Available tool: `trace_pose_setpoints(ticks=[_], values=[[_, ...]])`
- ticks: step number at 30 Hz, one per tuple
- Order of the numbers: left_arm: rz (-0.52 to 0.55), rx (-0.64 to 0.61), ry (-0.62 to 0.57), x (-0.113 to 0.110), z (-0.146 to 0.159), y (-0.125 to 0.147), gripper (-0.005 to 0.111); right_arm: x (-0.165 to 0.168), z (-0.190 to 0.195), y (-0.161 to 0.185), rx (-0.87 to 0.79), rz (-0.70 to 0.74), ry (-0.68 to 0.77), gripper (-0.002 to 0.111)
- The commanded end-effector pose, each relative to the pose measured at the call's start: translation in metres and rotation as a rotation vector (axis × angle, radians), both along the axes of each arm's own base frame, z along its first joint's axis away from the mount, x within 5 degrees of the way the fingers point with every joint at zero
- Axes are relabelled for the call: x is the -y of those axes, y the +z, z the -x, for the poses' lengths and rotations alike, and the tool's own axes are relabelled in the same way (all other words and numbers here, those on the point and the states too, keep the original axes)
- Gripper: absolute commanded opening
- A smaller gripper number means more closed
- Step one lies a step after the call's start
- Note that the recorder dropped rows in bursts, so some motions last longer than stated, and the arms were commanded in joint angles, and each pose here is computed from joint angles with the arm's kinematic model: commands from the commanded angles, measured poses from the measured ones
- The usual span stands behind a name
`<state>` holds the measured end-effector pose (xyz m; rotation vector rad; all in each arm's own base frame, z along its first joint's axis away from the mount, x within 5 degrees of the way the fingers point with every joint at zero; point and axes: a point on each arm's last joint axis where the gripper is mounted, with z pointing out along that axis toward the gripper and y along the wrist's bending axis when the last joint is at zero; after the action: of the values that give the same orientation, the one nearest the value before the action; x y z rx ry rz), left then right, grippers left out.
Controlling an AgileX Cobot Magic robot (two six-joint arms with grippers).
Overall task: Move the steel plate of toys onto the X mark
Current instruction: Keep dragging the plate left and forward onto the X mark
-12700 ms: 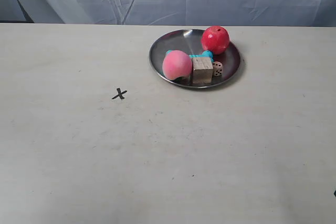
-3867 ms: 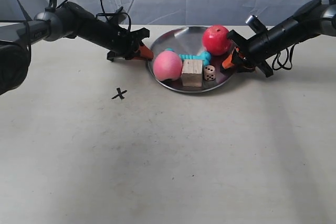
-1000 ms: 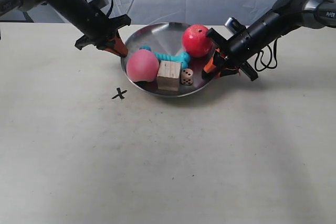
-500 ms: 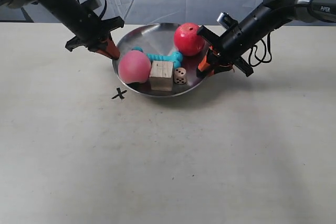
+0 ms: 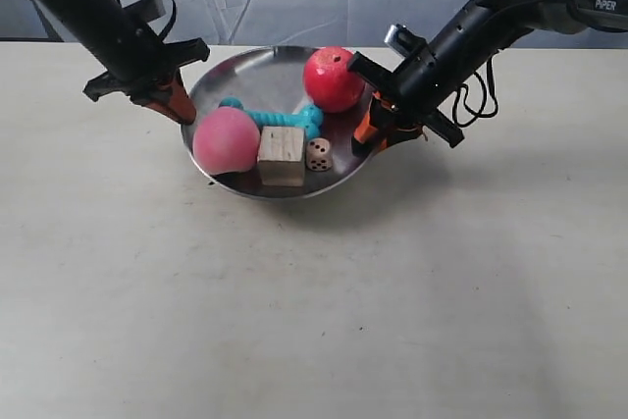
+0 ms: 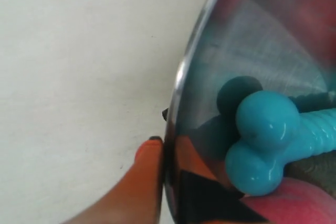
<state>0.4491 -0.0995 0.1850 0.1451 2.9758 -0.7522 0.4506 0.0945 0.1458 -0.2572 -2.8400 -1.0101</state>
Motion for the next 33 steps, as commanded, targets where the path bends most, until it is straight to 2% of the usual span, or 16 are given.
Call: trace_pose_setpoints(ticks=[1, 8, 17, 26, 33], values=[[0.048, 0.017, -0.032, 0.009, 0.014, 0.027, 0.000, -0.014, 0.005, 0.016, 0.046, 0.005, 0.031, 0.000], [-0.050, -0.059, -0.057, -0.001, 0.036, 0.010, 0.000, -0.050, 0.016, 0.018, 0.046, 0.007, 0.108, 0.000], [-0.067, -0.094, -0.099, -0.010, 0.060, 0.007, 0.000, -0.072, 0.024, 0.017, 0.039, 0.007, 0.153, 0.000], [-0.089, -0.077, -0.045, -0.037, 0.061, 0.016, 0.000, -0.084, 0.028, 0.003, -0.003, 0.015, 0.167, 0.000], [-0.107, -0.091, -0.053, -0.038, 0.061, 0.010, 0.000, -0.087, 0.028, -0.019, -0.053, 0.020, 0.170, 0.000]])
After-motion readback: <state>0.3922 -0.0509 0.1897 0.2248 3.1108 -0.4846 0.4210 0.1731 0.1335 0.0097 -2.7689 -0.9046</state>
